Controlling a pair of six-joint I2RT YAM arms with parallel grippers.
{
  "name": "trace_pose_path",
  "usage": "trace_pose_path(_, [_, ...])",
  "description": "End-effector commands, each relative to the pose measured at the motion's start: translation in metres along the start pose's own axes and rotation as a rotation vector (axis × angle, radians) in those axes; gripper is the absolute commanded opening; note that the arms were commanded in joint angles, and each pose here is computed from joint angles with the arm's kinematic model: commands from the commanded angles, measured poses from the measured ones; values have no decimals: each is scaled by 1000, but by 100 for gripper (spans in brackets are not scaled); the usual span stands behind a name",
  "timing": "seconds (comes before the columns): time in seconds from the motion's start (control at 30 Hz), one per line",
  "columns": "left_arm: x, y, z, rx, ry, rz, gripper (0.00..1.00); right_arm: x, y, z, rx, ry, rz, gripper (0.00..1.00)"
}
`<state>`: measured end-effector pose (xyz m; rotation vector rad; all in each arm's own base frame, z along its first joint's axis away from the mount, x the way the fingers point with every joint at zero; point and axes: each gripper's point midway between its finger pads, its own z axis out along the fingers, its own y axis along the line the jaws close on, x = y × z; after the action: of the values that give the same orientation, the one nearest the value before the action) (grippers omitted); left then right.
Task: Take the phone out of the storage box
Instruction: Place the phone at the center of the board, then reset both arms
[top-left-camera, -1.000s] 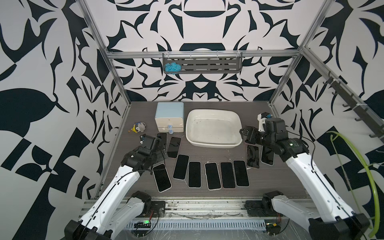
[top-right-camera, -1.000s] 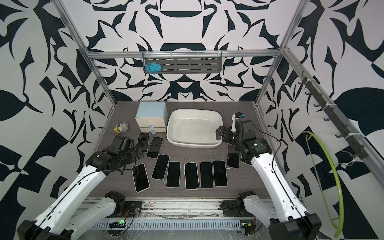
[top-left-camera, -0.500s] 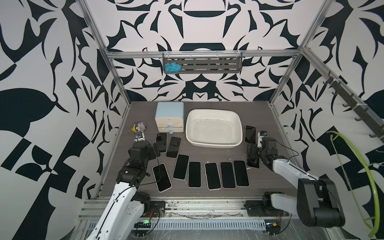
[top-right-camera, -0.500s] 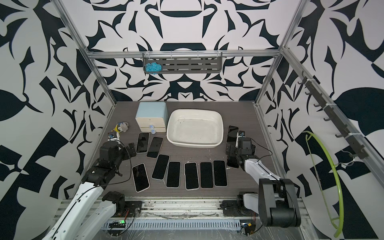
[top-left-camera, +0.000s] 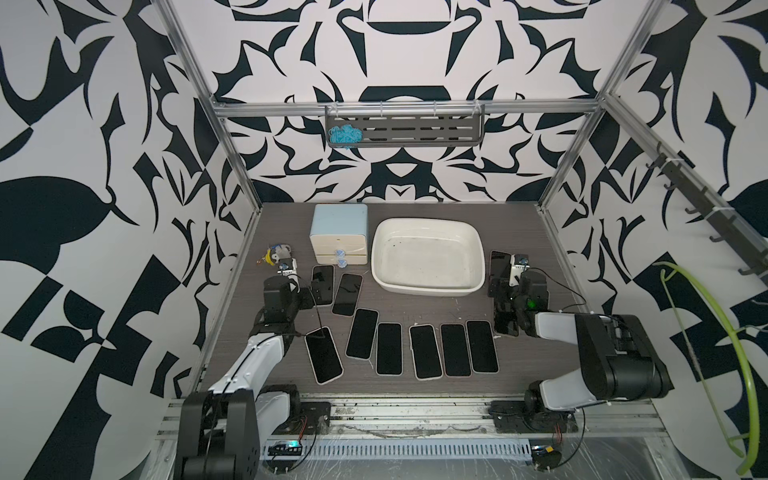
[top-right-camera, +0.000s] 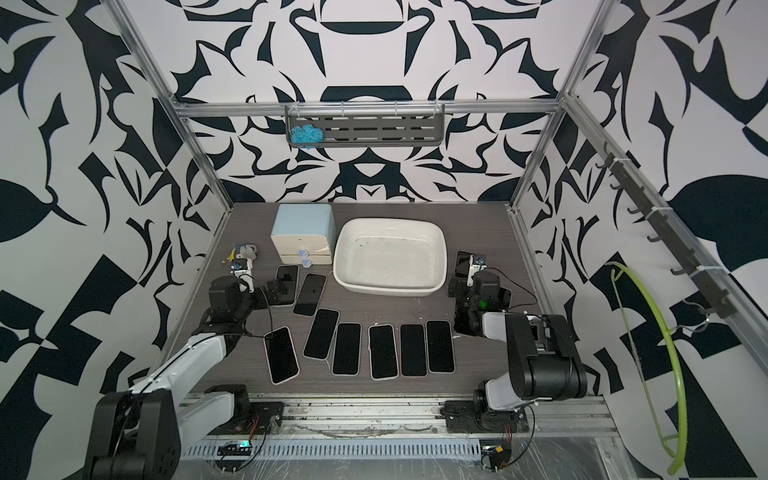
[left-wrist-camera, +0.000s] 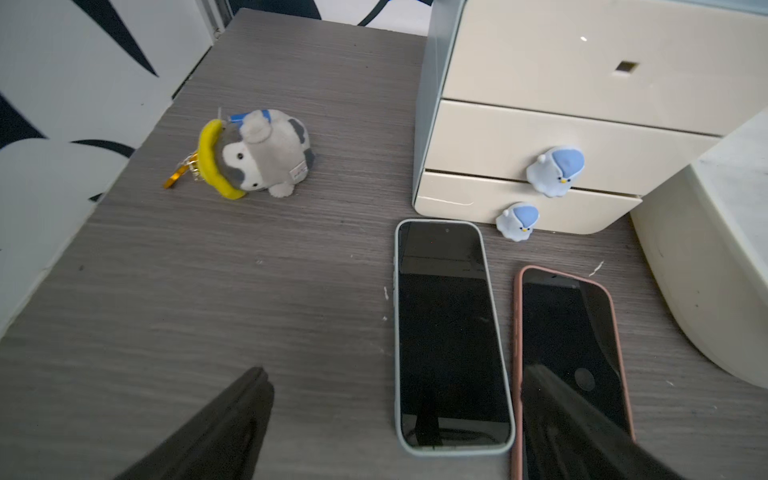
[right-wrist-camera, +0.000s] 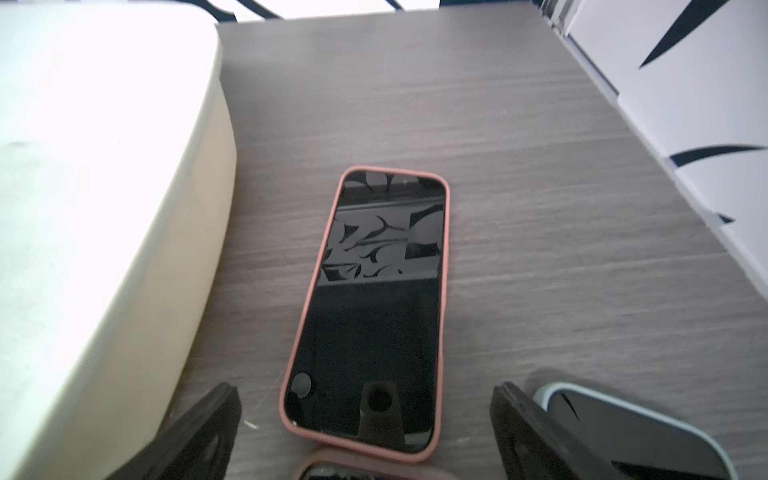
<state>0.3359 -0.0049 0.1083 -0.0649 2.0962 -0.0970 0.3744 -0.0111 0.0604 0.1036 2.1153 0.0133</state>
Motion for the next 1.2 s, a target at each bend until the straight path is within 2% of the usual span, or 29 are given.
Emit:
trace_pose_path(0.0, [-43, -11, 10, 90, -163, 40, 100, -29, 5, -3, -23, -112, -18, 99])
trace_pose_path(0.1, [-45, -17, 22, 128, -189, 41, 100, -28, 8, -1, -35, -102, -23, 100])
trace_pose_path(0.3, [-26, -13, 41, 154, -180, 35, 100, -27, 9, 2, -46, -92, -29, 100])
trace_pose_path(0.4, [-10, -21, 42, 209, -224, 63, 100, -21, 12, 2, -61, -108, -37, 99])
trace_pose_path(0.47, [-13, -22, 43, 217, -269, 60, 100, -18, 12, 2, -67, -149, -34, 99])
trace_pose_path(0.57, [-8, -15, 59, 178, -119, 33, 100, -16, 10, 4, -56, -127, -32, 99])
trace_pose_path(0.63, [-12, -13, 60, 167, -167, 26, 100, -17, 10, 5, -53, -122, -34, 99])
trace_pose_path(0.7, [-9, -11, 61, 160, -128, 24, 100, -18, 11, 5, -52, -128, -38, 99])
trace_pose_path(1.17, [-12, -9, 59, 145, -152, 17, 100, -17, 12, 3, -55, -128, -38, 99])
